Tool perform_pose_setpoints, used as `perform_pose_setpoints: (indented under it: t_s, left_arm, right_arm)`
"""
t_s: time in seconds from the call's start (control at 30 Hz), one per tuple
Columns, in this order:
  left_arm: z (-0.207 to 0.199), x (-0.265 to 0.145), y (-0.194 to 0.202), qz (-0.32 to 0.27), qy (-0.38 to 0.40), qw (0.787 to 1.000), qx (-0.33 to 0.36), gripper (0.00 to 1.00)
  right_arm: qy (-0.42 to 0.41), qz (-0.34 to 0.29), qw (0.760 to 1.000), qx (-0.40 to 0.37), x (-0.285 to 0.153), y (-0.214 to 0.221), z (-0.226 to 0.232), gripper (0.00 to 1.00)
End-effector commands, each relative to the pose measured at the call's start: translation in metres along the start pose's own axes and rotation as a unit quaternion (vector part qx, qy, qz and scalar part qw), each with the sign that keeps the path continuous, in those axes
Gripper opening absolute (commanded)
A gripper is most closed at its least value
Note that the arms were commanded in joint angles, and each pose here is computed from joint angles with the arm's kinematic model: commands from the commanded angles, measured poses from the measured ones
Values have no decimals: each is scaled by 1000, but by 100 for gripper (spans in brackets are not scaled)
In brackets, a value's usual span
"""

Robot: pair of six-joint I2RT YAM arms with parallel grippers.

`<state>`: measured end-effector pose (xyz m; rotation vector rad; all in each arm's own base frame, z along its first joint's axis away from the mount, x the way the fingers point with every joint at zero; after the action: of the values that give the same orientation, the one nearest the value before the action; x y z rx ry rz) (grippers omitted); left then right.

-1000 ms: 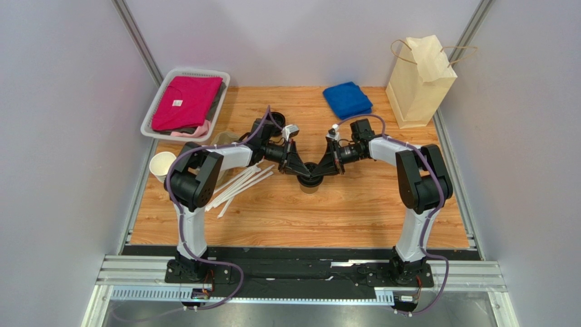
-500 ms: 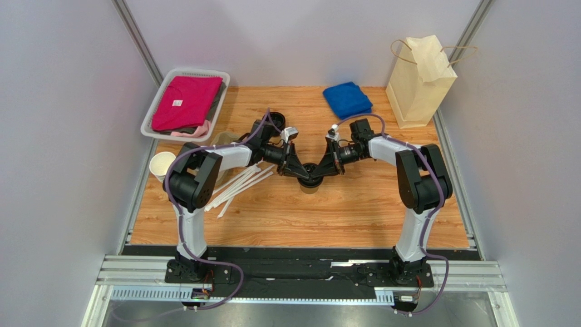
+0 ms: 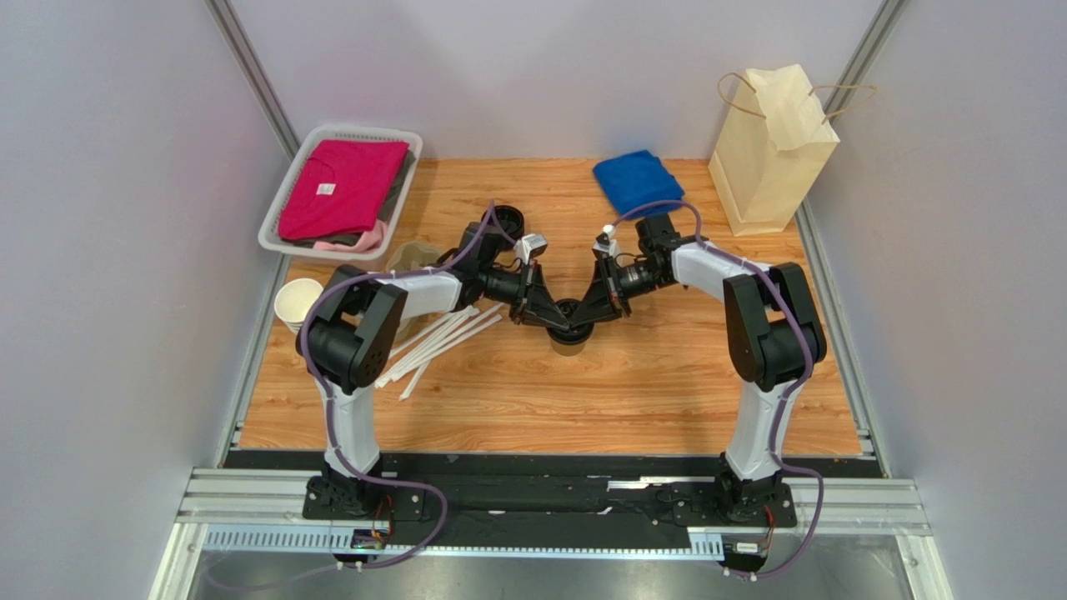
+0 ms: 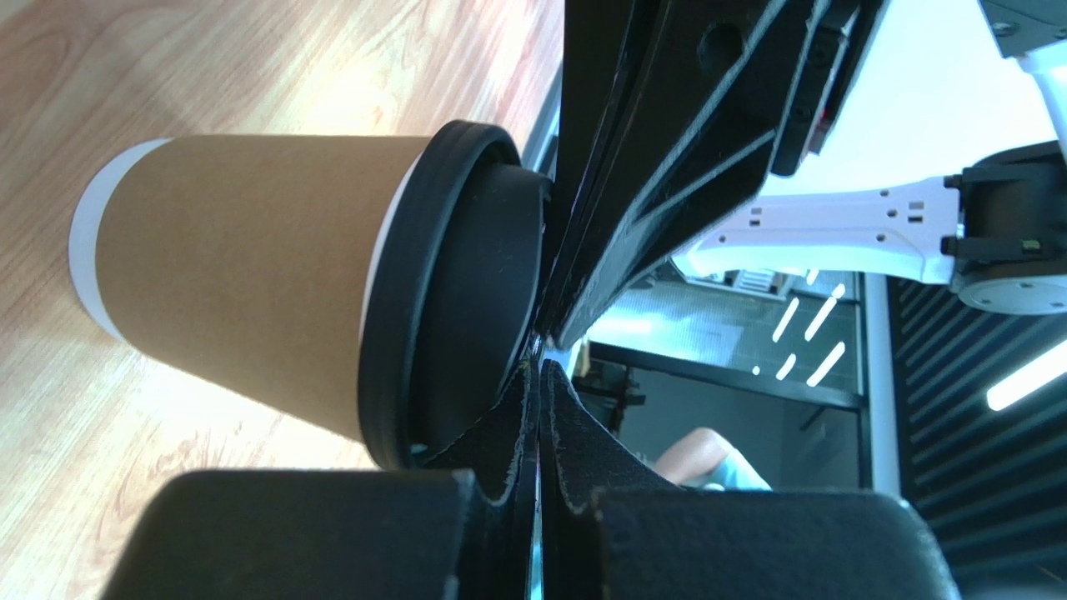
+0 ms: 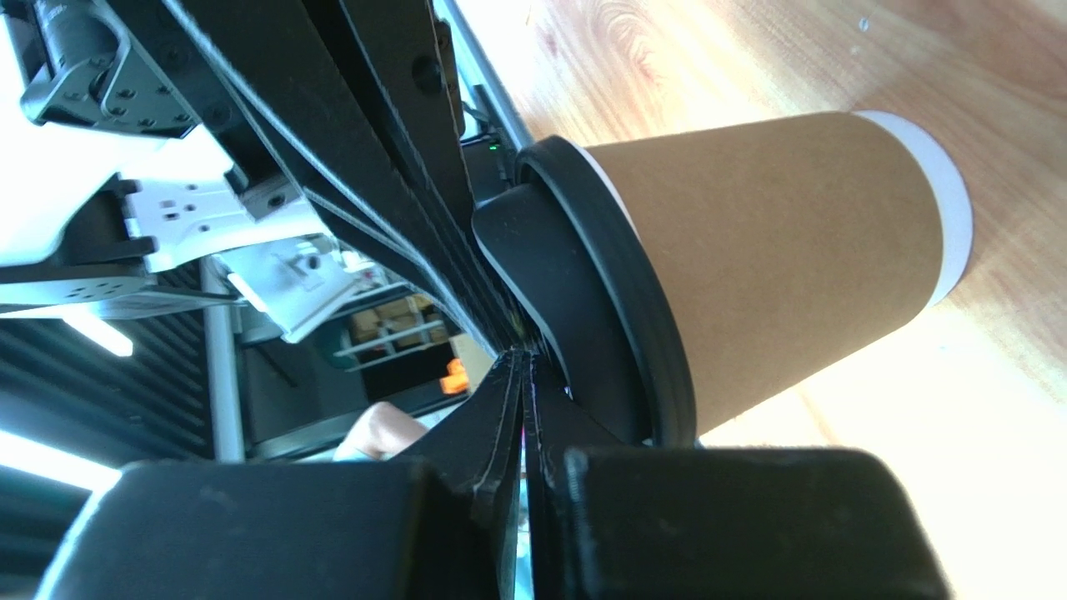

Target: Pack the takeout coffee

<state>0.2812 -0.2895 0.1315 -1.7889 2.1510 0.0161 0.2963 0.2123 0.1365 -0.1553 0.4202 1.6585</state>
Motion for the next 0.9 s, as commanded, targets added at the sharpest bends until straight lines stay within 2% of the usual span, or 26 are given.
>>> perform_pose_setpoints:
  t_s: [0.0,0.13,0.43,0.57,0.67,0.87]
  left_arm:
    - [11,10,3,-37,-47,998,11,0]
    - [-12,2,2,-50,-36,998,33,0]
    - [-40,-39,-25,-108,-52,990,73,3]
    - [-27,-60,-48,-148,-104,979,90,7]
    - [-5,-66,-62,-148,-175,968,101,7]
    - [28,-47,-78,-118,-196,970,87,7]
  right_arm:
    - [61,-23,997,-52,5,-9,-5,7]
    - [55,-17,995,-75,2,-8,7,9]
    - [30,-20,989,-144,-16,6,55,26]
    - [38,-22,986,-158,-23,19,62,30]
    - [51,-27,986,-154,-26,29,58,31]
    - [80,-15,990,-112,-29,48,32,30]
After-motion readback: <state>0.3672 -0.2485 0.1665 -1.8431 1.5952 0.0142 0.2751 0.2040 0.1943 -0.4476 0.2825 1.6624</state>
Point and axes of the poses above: each gripper's point midway between its finger pads, its own x axis out along the fingers, its own z axis along the line the jaws close on, y = z × x, the point moved 5 cm from there along -x, back along the fingers, and after that the axes turned 9 degrees about x, right-handed, at the moved point
